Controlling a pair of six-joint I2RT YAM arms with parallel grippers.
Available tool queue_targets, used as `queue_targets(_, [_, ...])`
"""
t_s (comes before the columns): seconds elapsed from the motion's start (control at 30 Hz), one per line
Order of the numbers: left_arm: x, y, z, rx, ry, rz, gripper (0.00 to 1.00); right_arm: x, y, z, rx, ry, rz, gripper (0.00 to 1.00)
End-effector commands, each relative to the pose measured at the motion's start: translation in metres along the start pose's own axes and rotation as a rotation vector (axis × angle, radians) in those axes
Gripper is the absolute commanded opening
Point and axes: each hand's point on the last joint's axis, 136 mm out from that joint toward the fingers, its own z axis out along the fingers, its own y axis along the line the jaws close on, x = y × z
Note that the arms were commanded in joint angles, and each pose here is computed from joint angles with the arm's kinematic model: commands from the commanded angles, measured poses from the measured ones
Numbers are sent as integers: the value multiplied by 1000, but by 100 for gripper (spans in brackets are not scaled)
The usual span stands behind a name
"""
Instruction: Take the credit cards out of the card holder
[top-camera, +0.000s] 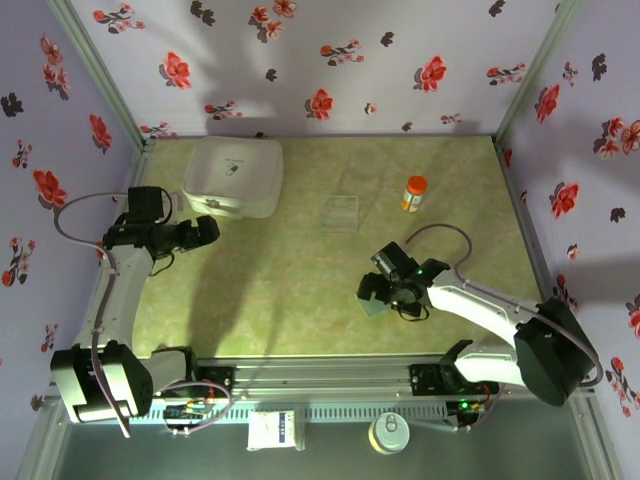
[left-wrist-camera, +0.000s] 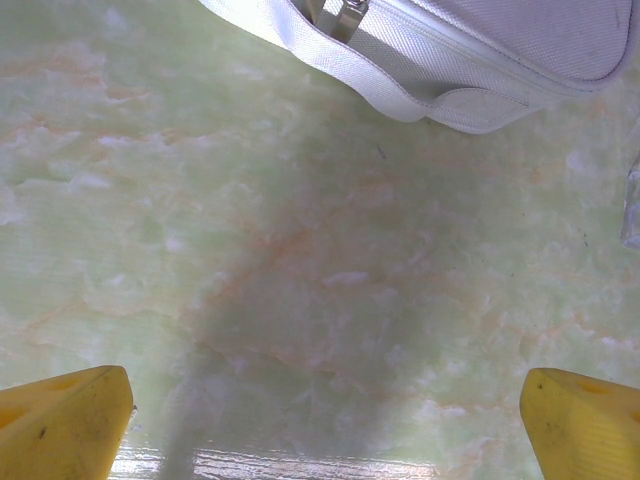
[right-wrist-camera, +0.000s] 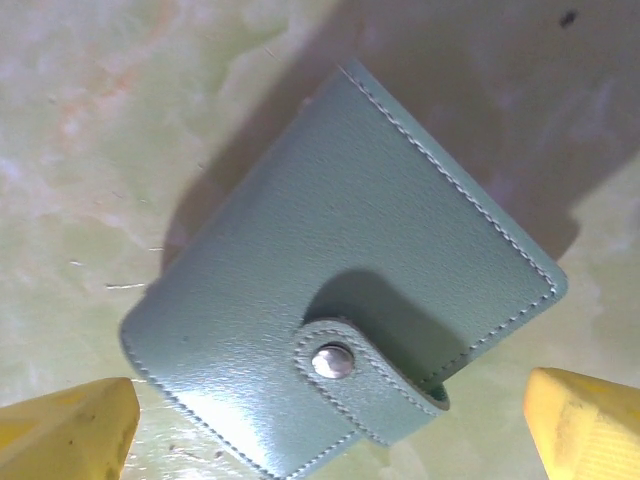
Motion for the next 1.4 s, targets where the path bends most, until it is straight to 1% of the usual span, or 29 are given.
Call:
queue_targets(0.0, [3,1,-2,3,5,5,100,-1,4,7,-16,4,32,99])
queue_targets(0.2, [3,2,-2,2,7,6,100,-8,14,14,-20,7,14,99])
queue_targets(0.73, [3,4,-2,-4,9,5,100,-39,61,29,2,47,-100,99])
queue_targets(0.97, [3,4,-2,-5,10,4,100,-43,84,35,16,71,-161,99])
queue_targets(1.03, [3,4,-2,-4,9,3,100,-42,85,35,52,72,-180,98])
queue_targets(1.2, [3,4,-2,-3,8,3,100,-41,65,31,206,45,-212,99])
queue_targets(1.27, [4,3,-2,0,11,2,100,-37,62,33,222,54,-213,99])
queue_targets(1.37, [4,3,-1,2,12,2,100,-30,64,38,204,74,-206,99])
